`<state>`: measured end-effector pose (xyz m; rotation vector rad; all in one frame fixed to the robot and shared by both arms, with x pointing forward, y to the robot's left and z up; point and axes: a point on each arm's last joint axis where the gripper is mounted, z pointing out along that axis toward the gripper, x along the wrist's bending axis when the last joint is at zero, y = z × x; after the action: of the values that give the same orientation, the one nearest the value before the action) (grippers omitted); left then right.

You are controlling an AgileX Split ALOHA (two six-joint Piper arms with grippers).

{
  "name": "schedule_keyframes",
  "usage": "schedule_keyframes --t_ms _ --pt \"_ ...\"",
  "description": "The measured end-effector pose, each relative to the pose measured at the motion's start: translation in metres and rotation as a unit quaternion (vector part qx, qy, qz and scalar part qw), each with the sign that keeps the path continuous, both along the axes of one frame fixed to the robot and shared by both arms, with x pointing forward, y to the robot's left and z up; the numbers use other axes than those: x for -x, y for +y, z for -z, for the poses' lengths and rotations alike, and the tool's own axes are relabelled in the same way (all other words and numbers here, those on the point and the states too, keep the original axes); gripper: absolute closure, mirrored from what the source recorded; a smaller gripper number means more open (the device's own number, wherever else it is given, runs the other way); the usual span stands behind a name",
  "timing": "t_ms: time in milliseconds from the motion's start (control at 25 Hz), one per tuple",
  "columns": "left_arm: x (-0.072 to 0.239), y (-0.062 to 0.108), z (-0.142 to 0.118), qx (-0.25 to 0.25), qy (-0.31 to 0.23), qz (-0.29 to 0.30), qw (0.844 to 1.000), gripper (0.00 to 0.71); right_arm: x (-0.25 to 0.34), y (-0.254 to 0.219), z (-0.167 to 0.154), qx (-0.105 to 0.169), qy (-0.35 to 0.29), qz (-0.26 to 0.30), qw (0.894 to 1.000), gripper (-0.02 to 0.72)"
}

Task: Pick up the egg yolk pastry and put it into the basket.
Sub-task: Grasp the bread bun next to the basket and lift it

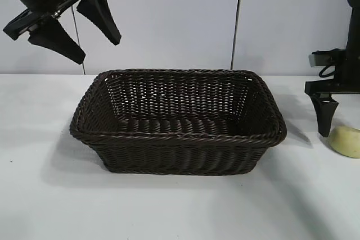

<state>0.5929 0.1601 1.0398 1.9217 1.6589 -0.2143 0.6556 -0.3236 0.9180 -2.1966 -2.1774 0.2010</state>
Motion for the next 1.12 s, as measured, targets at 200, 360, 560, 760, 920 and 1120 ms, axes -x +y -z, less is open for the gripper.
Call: schedule_keyframes --t_ms 200,360,560,760,920,1120 --pt "0.0 0.0 0.0 0.0 0.0 0.0 1.0 0.225 0.0 -0.003 0.001 0.019 0.001 0.002 1.0 0.159" --pt "0.0 0.0 0.0 0.0 0.0 0.0 1.0 0.225 0.0 -0.003 0.001 0.02 0.001 0.005 1.0 0.367" --pt "0.0 0.0 0.0 0.0 0.0 0.0 1.0 0.225 0.0 -0.003 0.001 0.018 0.002 -0.006 1.0 0.612" --pt "0.0 0.0 0.0 0.0 0.0 0.0 1.0 0.225 0.0 -0.001 0.001 0.004 0.002 -0.012 1.0 0.653" --pt "0.0 0.0 0.0 0.0 0.0 0.0 1.0 0.225 0.0 0.0 -0.006 -0.002 -0.006 -0.011 1.0 0.657" --pt "0.0 0.0 0.0 0.0 0.0 0.0 1.0 0.225 0.004 0.003 -0.043 -0.012 -0.051 -0.007 0.999 0.659"
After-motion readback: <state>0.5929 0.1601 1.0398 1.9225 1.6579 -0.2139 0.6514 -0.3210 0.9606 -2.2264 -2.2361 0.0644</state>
